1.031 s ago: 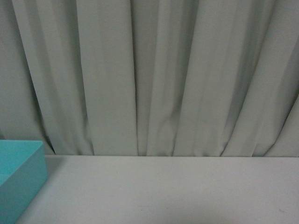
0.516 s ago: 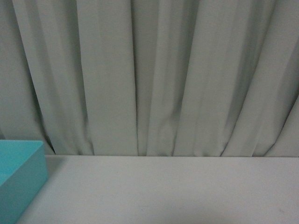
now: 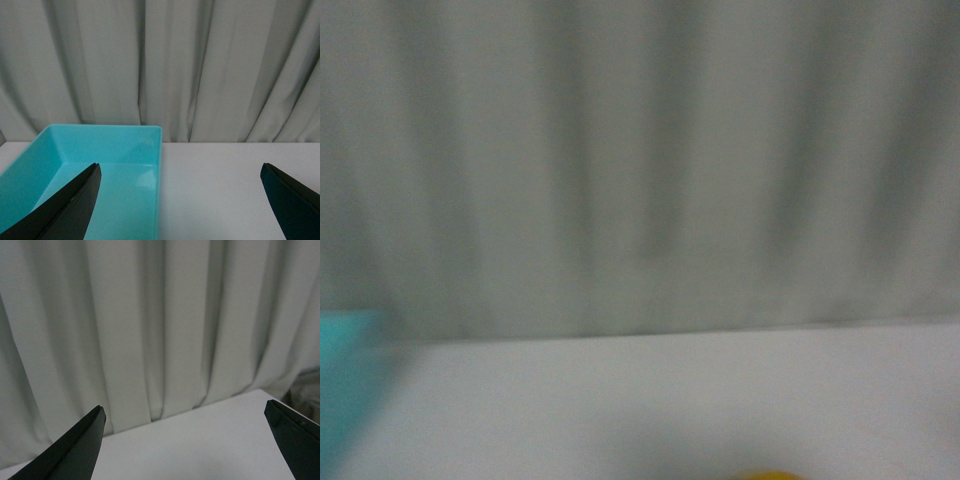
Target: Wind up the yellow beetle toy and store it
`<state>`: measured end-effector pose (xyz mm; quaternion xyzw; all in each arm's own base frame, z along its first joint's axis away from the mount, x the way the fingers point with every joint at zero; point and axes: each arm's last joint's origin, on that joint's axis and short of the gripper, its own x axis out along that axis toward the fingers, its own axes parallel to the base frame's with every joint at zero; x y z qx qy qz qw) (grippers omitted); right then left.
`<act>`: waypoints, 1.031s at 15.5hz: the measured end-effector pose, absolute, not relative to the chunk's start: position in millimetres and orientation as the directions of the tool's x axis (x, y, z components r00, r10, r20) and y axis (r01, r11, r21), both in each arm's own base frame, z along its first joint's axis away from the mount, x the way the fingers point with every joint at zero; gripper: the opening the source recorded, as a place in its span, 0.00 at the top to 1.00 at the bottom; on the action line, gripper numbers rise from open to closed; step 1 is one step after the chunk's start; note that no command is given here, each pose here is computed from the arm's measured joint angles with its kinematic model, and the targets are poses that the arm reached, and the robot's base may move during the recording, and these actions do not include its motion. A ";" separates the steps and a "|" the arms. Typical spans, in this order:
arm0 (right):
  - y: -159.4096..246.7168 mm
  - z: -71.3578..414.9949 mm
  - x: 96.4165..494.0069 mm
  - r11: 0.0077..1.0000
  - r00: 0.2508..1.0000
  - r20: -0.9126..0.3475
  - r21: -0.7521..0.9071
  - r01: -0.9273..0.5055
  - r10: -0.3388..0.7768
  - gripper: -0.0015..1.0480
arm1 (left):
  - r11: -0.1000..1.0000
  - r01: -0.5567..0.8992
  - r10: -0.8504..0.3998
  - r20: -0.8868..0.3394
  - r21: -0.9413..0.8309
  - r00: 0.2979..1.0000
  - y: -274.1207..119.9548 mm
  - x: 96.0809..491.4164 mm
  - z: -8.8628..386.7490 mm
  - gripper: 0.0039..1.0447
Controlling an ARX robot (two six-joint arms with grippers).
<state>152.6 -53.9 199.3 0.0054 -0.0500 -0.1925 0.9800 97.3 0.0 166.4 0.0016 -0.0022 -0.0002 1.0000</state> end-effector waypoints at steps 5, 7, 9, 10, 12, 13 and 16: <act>-78.8 217.7 239.2 0.995 0.997 0.077 -0.101 -0.017 0.025 0.06 | 1.000 -0.002 0.002 0.004 0.003 1.000 0.1 97.3 166.4 0.06; -75.2 220.9 272.6 0.953 0.967 0.003 -0.169 -0.252 0.256 0.06 | 1.000 -0.002 0.002 0.004 0.003 1.000 0.1 97.3 166.3 0.06; -57.9 218.3 299.7 0.824 0.863 -0.105 -0.260 -0.503 0.493 0.06 | 1.000 -0.002 0.002 0.004 0.003 1.000 0.1 97.3 166.3 0.06; -51.0 214.8 300.9 0.784 0.828 -0.142 -0.269 -0.560 0.543 0.06 | 1.000 -0.002 0.002 0.004 0.003 1.000 0.1 97.3 166.3 0.06; -32.6 198.5 296.0 0.635 0.684 -0.256 -0.255 -0.729 0.683 0.06 | 1.000 -0.002 0.002 0.004 0.003 1.000 0.1 97.3 166.3 0.06; -19.9 179.1 282.8 0.443 0.488 -0.393 -0.206 -0.873 0.779 0.06 | 1.000 -0.002 0.002 0.004 0.003 1.000 0.1 97.3 166.3 0.06; -18.9 153.0 276.3 0.297 0.369 -0.472 -0.222 -0.929 0.801 0.06 | 1.000 -0.002 0.002 0.004 0.003 1.000 0.1 97.3 166.3 0.06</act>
